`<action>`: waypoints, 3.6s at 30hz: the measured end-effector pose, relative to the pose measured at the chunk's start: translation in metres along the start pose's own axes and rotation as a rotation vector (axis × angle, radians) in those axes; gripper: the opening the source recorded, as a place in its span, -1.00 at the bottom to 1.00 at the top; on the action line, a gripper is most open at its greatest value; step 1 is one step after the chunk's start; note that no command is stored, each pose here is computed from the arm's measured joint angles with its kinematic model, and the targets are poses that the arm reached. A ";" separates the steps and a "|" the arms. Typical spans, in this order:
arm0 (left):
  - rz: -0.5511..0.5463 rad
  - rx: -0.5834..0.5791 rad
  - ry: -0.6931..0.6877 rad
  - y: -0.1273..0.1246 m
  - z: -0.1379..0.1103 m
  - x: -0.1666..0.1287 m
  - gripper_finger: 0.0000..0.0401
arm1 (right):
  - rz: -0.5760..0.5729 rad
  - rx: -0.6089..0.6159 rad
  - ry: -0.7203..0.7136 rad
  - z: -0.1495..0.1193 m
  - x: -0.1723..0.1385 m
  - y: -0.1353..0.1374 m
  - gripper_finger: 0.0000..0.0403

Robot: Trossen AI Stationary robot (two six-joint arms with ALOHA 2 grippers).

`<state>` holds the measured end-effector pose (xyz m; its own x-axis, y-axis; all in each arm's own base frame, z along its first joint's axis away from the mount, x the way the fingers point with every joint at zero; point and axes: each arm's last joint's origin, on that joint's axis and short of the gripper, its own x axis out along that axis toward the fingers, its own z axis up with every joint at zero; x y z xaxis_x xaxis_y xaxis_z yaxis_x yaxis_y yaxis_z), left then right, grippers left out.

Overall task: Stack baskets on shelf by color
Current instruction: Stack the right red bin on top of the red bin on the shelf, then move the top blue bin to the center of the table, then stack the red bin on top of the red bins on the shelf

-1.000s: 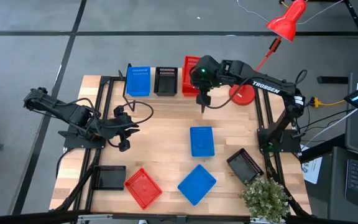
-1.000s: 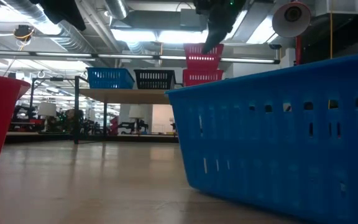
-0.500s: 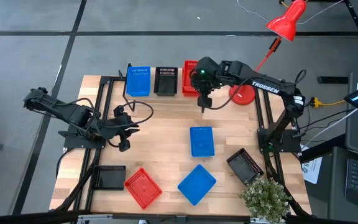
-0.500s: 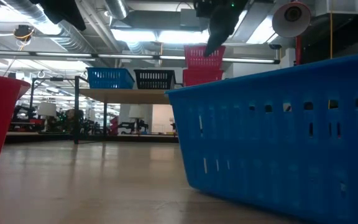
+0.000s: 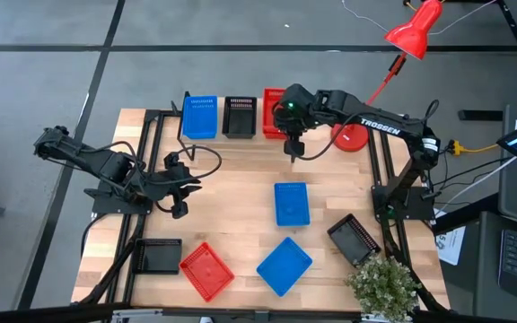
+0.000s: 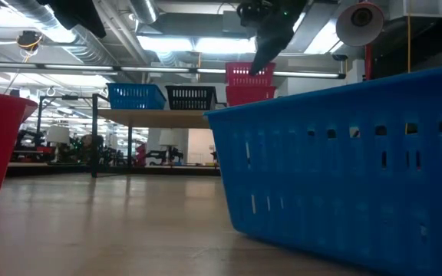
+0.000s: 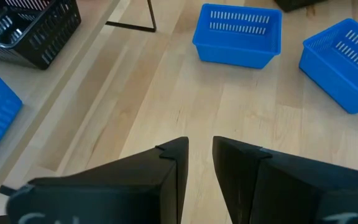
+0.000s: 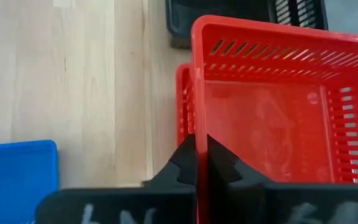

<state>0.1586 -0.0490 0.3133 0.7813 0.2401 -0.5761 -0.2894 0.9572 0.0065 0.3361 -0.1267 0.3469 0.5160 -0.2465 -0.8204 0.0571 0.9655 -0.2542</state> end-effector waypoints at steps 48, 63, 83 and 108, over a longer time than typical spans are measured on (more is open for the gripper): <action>-0.010 0.000 0.004 0.000 0.000 0.000 -0.67 | 0.601 0.010 0.402 -0.041 0.020 0.195 -0.50; -0.036 -0.032 -0.043 -0.003 0.005 0.000 -0.67 | 0.226 0.108 0.264 -0.058 0.115 0.189 -0.55; -0.065 -0.039 -0.030 -0.004 0.005 0.000 -0.67 | 0.371 0.011 -0.021 0.013 0.062 0.219 -0.60; -0.512 -0.193 0.301 -0.201 -0.031 0.049 -0.76 | -0.395 0.499 0.301 -0.060 -0.018 0.231 -0.60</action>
<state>0.2373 -0.2344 0.2584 0.6656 -0.3245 -0.6721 -0.0357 0.8856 -0.4630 0.2889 0.0956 0.2717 0.1208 -0.5297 -0.8395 0.6140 0.7045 -0.3561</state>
